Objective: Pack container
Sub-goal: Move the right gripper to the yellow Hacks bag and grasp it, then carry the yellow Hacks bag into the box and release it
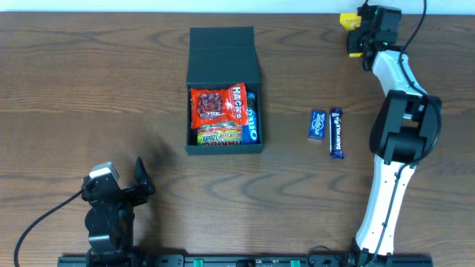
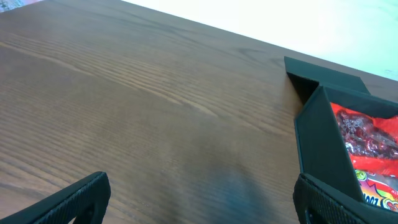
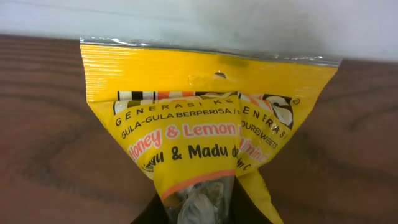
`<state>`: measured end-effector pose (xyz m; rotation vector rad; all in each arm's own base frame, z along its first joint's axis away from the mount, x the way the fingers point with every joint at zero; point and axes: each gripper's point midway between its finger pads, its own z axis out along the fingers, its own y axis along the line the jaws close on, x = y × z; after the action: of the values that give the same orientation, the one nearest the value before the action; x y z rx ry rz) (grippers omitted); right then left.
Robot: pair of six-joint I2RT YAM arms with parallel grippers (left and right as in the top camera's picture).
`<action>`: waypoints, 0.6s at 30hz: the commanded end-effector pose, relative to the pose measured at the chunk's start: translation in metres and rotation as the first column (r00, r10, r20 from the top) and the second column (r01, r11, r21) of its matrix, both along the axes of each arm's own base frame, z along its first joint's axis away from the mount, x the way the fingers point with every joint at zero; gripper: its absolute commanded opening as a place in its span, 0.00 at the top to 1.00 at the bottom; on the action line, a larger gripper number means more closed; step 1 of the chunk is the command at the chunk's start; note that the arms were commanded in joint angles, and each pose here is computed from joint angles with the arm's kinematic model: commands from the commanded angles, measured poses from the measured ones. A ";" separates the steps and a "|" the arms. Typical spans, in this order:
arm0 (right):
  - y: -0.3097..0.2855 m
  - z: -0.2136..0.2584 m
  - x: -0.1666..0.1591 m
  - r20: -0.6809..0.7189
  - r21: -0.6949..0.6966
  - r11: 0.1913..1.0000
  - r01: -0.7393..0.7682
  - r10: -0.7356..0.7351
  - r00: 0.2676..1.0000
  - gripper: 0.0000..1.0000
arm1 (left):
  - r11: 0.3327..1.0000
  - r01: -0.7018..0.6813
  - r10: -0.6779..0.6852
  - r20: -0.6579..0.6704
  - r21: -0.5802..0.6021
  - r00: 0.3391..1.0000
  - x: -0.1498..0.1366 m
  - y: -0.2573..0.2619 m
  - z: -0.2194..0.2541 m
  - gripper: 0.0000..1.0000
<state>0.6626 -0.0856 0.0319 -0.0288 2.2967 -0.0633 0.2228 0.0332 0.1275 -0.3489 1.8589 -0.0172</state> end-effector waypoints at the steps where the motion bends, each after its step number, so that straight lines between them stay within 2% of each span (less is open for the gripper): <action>1: 0.015 0.042 -0.004 0.027 0.035 0.999 -0.006 0.005 1.000 0.99 | 1.000 -0.008 0.008 -0.025 0.010 1.000 -0.001 0.002 -0.011 0.05; 3: 0.031 0.081 -0.006 0.069 0.046 0.997 -0.054 0.051 0.996 0.99 | 1.000 -0.008 0.008 -0.025 0.010 1.000 -0.001 0.002 -0.011 0.05; 6: 0.080 0.152 -0.021 0.146 0.089 0.970 -0.227 0.213 0.966 0.99 | 1.000 -0.008 0.008 -0.025 0.010 1.000 -0.001 0.002 -0.011 0.05; 10: 0.165 0.215 -0.068 0.188 0.117 0.853 -0.508 0.484 0.855 0.99 | 1.000 -0.008 0.008 -0.025 0.010 1.000 -0.001 0.002 -0.011 0.05; 13: 0.233 0.231 -0.118 0.142 0.119 0.728 -0.675 0.660 0.738 0.99 | 1.000 -0.008 0.008 -0.025 0.010 1.000 -0.001 0.002 -0.011 0.05; 18: 0.318 0.203 -0.195 -0.028 0.157 0.537 -0.829 0.841 0.540 0.99 | 1.000 -0.008 0.008 -0.025 0.010 1.000 -0.001 0.002 -0.011 0.05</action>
<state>0.4933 0.1965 0.2541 -0.8924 2.1687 0.5413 0.2228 0.0332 0.1275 -0.3489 1.8589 -0.0172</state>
